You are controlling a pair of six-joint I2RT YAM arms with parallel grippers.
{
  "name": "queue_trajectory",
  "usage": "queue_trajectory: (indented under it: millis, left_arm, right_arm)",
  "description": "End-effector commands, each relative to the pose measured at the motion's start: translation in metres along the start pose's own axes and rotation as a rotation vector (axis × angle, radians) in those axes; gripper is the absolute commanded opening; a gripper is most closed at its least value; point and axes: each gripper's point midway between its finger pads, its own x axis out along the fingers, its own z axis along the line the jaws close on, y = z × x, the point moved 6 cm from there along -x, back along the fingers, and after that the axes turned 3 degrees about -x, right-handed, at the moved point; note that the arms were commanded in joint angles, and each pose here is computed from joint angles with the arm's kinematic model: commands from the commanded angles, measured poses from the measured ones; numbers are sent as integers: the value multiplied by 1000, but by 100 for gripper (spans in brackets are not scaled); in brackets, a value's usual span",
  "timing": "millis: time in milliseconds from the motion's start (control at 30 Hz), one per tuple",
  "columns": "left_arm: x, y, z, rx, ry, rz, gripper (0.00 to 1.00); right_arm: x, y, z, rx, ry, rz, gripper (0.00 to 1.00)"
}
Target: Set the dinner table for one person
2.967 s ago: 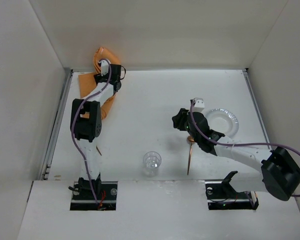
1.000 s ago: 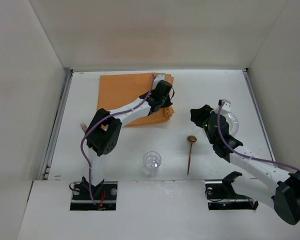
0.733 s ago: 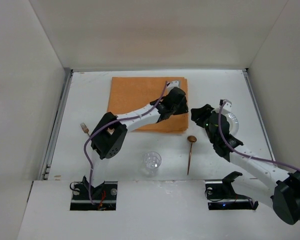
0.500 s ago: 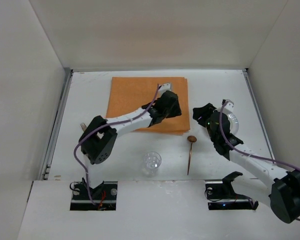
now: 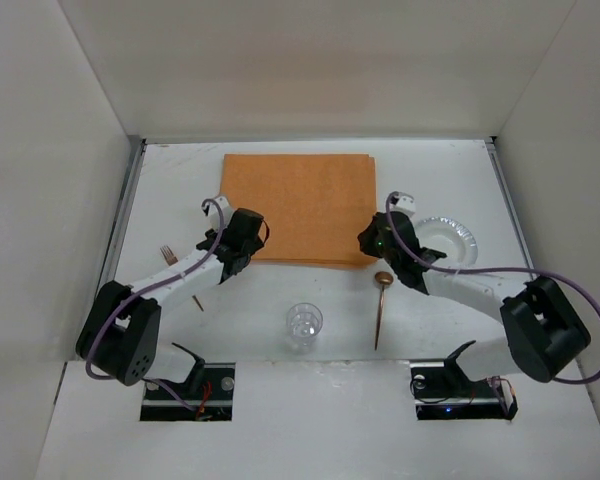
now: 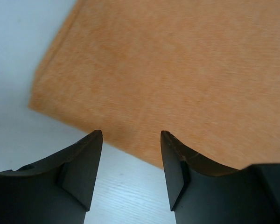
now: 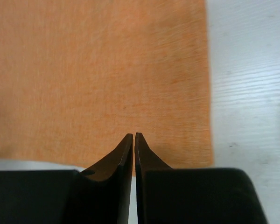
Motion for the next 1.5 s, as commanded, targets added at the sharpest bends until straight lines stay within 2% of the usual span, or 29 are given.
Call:
queue_trajectory:
  millis: [0,33,133,200,333,467,633,733,800,900,967,1067,1133,1233,1467]
  left_arm:
    - [-4,-4,19,-32,-54,-43,51]
    - [-3,-5,23,-29,-67,-50,51]
    - [4,-13,36,-10,-140,-125,52]
    - [8,-13,39,-9,-166,-148,52]
    - [12,-3,49,-43,-191,-132,53]
    - [20,5,52,-99,-173,-114,53]
    - [34,8,40,-140,-104,-93,51]
    - [39,8,38,-156,-91,-97,50]
    - [42,10,38,-157,-97,-93,50]
    - [47,16,41,-162,-97,-80,43]
    - [50,23,44,-167,-86,-65,37]
    - [54,30,50,-180,-73,-35,26]
    - [54,33,58,-190,-80,-34,17]
    - [48,37,73,-201,-95,-31,10]
    - [16,52,94,-188,-86,-2,7]
  right_arm:
    - [3,3,27,-145,-24,24,13]
    - [5,5,28,-170,-5,20,17]
    - [13,11,26,-235,63,25,43]
    - [18,12,27,-240,68,32,52]
    - [18,5,19,-234,122,9,60]
    - [22,-9,-10,-208,244,-21,64]
    - [37,-2,-28,-171,283,53,65]
    - [45,3,-28,-153,280,82,64]
    - [49,7,-25,-147,270,102,59]
    - [54,14,-24,-132,256,135,51]
    - [56,18,-24,-123,254,149,43]
    - [52,18,-28,-91,250,158,25]
    - [48,19,-32,-78,249,164,19]
    - [42,23,-38,-69,253,170,15]
    - [19,32,-47,-50,237,180,13]
